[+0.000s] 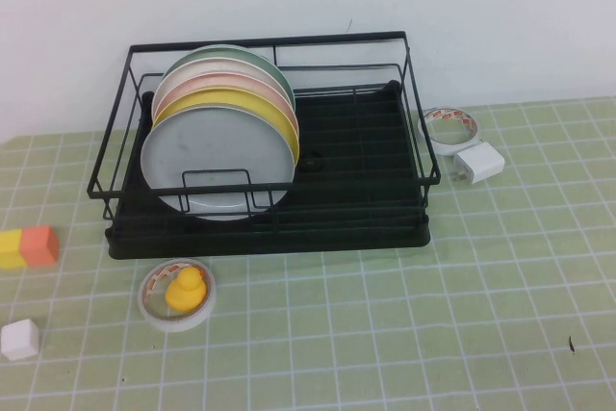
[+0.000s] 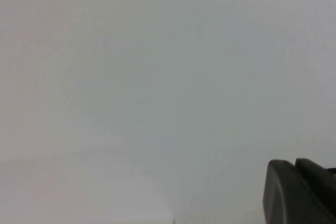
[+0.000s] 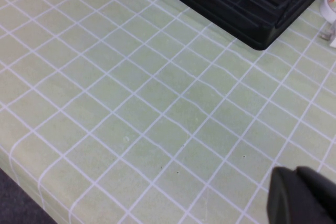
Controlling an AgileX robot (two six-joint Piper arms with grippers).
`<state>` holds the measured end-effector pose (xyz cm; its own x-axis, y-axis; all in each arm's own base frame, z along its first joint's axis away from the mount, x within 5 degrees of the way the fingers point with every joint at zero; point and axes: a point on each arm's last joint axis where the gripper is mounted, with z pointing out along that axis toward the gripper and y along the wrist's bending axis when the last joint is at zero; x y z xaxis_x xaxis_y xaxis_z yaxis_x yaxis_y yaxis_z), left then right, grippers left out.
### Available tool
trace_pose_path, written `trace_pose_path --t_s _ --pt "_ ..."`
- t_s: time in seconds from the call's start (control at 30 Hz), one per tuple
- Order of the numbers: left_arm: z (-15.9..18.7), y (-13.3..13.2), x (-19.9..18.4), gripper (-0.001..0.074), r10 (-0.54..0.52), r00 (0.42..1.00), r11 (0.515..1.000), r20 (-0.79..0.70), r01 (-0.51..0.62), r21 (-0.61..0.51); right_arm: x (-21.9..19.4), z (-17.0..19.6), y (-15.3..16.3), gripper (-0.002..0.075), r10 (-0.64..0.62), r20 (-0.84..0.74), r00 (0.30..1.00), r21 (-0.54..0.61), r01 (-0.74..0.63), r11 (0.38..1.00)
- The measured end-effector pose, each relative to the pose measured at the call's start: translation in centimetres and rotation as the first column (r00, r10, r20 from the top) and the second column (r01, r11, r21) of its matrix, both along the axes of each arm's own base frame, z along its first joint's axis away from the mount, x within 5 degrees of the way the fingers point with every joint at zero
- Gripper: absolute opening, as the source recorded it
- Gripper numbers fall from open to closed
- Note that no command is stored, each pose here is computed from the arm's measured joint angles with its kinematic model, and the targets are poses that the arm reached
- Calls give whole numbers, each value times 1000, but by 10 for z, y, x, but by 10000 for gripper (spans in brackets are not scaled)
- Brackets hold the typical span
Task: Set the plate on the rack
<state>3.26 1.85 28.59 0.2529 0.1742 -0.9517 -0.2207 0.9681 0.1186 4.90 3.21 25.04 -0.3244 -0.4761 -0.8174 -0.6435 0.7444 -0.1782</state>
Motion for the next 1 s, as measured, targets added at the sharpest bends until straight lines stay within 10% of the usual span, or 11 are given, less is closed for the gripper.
trace_pose_path --t_s 0.43,0.5,0.7,1.0 --pt "-8 -21 5 -1 -213 977 976 -3 213 36 0 0 0 0 0 0 1000 0 0 1000" --pt "-19 -26 8 -1 -295 953 953 -63 289 -93 0 0 0 0 0 0 1000 0 0 1000" --pt "-63 -24 13 -1 -319 881 913 -348 188 -362 0 0 0 0 0 0 1000 0 0 1000" --pt "-108 -22 20 -1 -302 847 903 -438 107 -415 0 0 0 -1 0 0 1000 0 0 1000"
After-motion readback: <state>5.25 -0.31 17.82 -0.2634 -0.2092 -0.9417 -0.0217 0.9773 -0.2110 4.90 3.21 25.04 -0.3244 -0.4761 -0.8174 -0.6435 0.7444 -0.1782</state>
